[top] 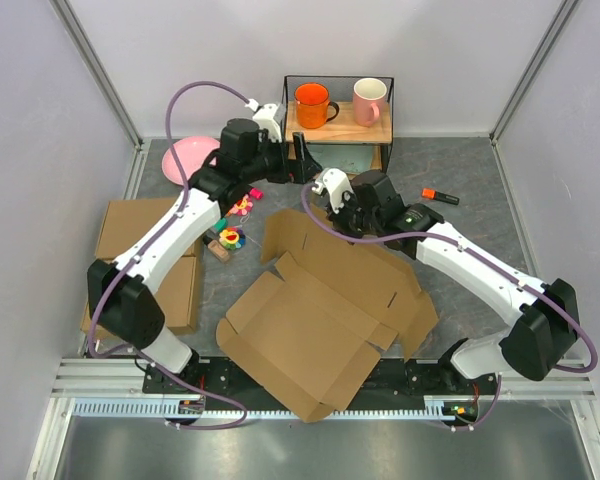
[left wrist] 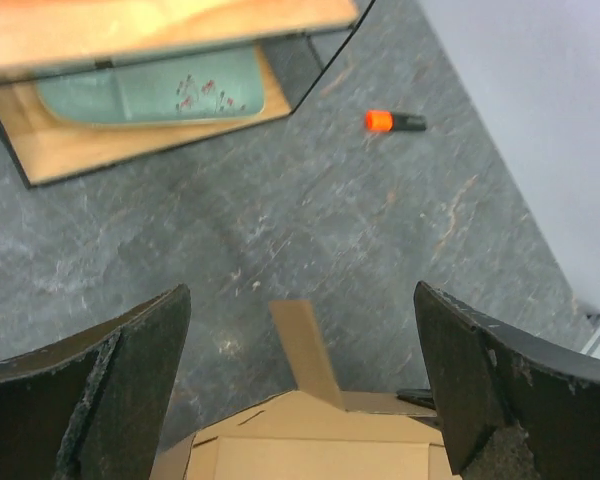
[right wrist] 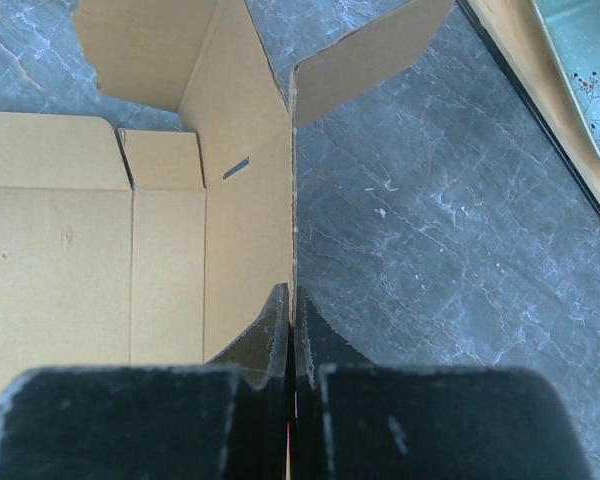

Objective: Fold the paper box

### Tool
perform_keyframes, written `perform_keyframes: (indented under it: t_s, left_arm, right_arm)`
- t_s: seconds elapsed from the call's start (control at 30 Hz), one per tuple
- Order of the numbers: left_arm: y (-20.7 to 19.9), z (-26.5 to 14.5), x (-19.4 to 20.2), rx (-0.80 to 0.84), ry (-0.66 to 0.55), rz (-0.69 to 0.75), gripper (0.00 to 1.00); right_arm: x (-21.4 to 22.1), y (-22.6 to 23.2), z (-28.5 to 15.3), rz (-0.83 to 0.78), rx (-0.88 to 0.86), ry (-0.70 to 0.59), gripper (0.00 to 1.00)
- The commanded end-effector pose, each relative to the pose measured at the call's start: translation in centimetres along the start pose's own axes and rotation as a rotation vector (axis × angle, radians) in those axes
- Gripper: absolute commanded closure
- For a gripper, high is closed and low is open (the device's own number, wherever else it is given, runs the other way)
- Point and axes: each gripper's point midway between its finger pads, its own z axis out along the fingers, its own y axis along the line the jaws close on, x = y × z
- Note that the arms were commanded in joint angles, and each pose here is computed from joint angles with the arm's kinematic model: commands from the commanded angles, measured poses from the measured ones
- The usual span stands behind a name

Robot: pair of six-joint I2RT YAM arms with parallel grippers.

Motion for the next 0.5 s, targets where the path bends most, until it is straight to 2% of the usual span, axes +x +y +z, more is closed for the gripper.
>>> perform_keyframes:
  t_s: [0.0,0.2,0.23,0.3,0.37,0.4,0.47]
  left_arm:
    - [1.0,1.3,2.0,-0.060,0.081,0.028,0.01]
    - [0.7,2.9,4.3,-0.054,0.163,0.039,0.21]
    - [0.6,3.0,4.2,-0.054,0.166,0.042,0.28]
    - [1.1,3.3,5.0,-0.079,0.195,0.036,0.34]
    - [1.4,3.4,5.1,-0.096,0.203,0.028,0.47]
    - [1.7,3.3,5.2,-0.114,0.204,0.020,0.58]
    - [1.8,3.2,5.5,-0.128,0.208,-0.018,0.67]
  right_arm:
    - [-1.6,-0.1,-0.5,0.003,0.016,-0.031,1.00]
    - [-1.7,0.0,-0.4,-0.005,0.020,-0.027,1.00]
    - [-1.7,0.1,-0.4,-0.007,0.018,-0.025,1.00]
    - [-1.6,0.1,-0.3,-0.009,0.020,-0.022,1.00]
    - [-1.6,0.2,-0.2,-0.011,0.019,-0.020,1.00]
    - [-1.6,0.2,-0.2,-0.013,0.022,-0.020,1.00]
    - [-1.6,0.2,-0.2,-0.014,0.025,-0.017,1.00]
